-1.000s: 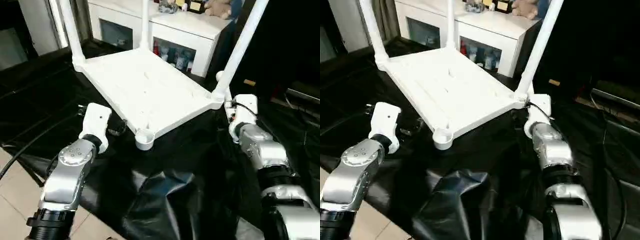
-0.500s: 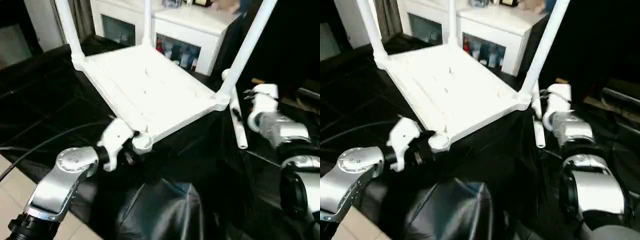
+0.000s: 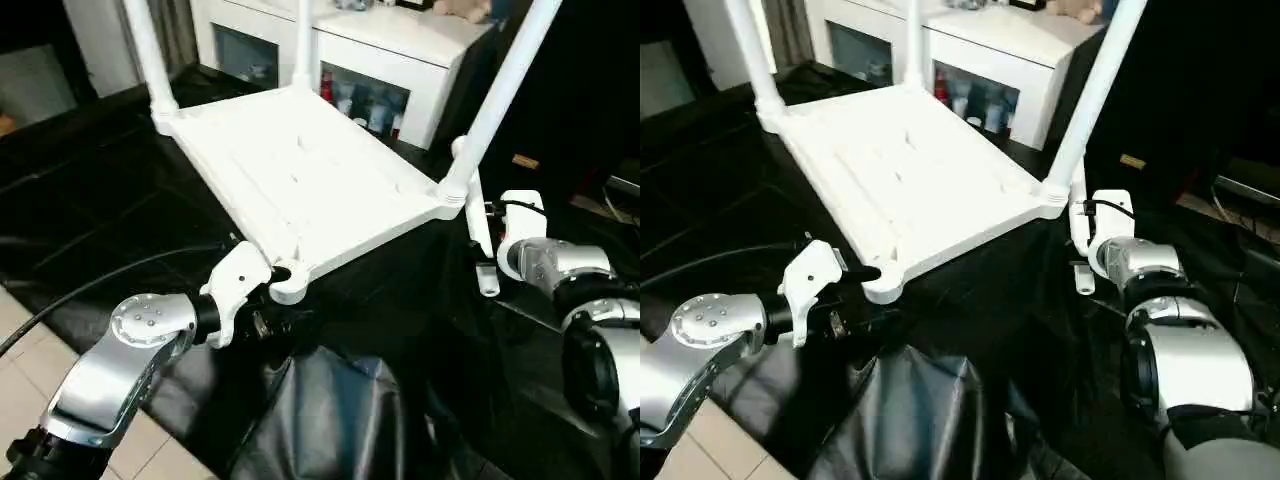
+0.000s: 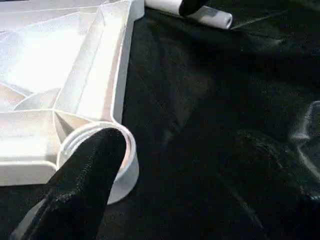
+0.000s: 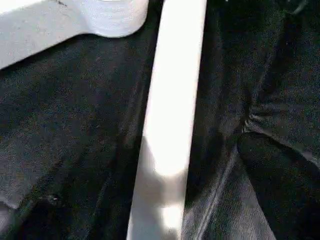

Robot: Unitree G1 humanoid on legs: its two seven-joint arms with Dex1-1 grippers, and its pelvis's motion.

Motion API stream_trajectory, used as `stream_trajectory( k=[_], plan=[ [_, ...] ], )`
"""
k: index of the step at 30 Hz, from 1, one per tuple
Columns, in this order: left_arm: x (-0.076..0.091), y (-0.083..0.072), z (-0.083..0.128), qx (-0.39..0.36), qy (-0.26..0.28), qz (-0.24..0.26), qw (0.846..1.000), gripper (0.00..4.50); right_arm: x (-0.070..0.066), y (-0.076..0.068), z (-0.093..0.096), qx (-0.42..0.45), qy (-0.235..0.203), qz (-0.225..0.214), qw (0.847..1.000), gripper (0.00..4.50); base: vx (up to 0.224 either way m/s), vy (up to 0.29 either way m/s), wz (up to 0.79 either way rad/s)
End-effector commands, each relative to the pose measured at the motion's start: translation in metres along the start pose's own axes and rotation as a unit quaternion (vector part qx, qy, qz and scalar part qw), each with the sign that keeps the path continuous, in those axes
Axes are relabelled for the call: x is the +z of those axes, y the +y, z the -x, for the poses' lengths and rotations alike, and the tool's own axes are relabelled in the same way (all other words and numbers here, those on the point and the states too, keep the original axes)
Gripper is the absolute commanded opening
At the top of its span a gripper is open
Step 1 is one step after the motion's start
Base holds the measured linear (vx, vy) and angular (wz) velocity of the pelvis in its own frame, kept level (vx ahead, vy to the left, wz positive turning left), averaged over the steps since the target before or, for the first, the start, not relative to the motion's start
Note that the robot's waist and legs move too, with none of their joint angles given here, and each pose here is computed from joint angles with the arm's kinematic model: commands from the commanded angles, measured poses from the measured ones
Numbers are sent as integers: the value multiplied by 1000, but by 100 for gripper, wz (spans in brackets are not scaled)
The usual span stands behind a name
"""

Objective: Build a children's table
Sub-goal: Pick table leg

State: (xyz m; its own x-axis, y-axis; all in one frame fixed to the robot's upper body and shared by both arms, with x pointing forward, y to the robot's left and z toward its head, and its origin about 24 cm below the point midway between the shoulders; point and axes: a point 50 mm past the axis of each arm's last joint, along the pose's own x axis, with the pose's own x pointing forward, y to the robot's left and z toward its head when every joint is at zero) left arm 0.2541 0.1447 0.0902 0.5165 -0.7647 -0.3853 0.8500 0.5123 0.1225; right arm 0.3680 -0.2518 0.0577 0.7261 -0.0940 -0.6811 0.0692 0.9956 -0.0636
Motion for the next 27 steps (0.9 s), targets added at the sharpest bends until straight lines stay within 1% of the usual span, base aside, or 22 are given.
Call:
stream_trajectory(
  k=[1,4,5,6,7,8,10,11,12,14,16,17,19,21,23,26,27],
  plan=[
    [1,-3,-1,-4,3,-6,1000,401,-4,-9,2,-11,18,-13,1000,400,0,0,0],
    [0,-3,-1,-6,6,-7,1000,401,-10,-11,1,-15,35,-15,999,369,0,0,0],
    [0,-3,-1,-6,6,-7,1000,401,-10,-11,1,-15,35,-15,999,355,0,0,0],
    [0,-3,-1,-7,7,-8,1000,401,-12,-12,1,-15,43,-16,999,355,0,0,0],
    [0,-3,-1,-7,7,-8,1000,401,-12,-12,1,-15,45,-16,999,342,0,0,0],
    [-1,-2,-2,-9,9,-8,1000,401,-15,-12,1,-15,55,-15,998,331,0,0,0],
    [-1,-2,-2,-9,9,-9,1000,401,-16,-12,1,-15,59,-14,998,320,0,0,0],
    [-2,-2,-2,-10,10,-10,1000,401,-16,-12,1,-15,61,-15,998,305,0,0,0],
    [-2,-2,-2,-10,10,-11,1000,401,-16,-12,2,-15,63,-15,998,305,0,0,0],
    [-3,-1,-2,-9,11,-11,1000,401,-16,-11,1,-11,62,-21,998,278,0,0,0],
    [-4,-1,-3,-9,11,-11,1000,401,-17,-11,1,-7,62,-24,998,272,0,0,0],
    [-6,0,-2,-7,12,-12,1000,401,-17,-10,1,-4,63,-27,998,246,0,0,0],
    [-7,0,-2,-7,13,-12,1000,401,-17,-10,1,-3,64,-29,998,237,0,0,0],
    [-8,0,-2,-7,13,-12,1000,401,-18,-11,1,-3,64,-31,997,214,0,0,0],
    [-9,1,-2,-7,13,-13,1000,401,-18,-12,2,-3,65,-38,997,193,0,0,0],
    [-10,2,-2,-3,9,-12,1000,401,-18,-16,2,-1,57,-70,996,170,0,0,0],
    [-10,2,-2,-1,7,-11,1000,401,-18,-17,3,1,53,-81,995,170,0,0,0]
  ],
)
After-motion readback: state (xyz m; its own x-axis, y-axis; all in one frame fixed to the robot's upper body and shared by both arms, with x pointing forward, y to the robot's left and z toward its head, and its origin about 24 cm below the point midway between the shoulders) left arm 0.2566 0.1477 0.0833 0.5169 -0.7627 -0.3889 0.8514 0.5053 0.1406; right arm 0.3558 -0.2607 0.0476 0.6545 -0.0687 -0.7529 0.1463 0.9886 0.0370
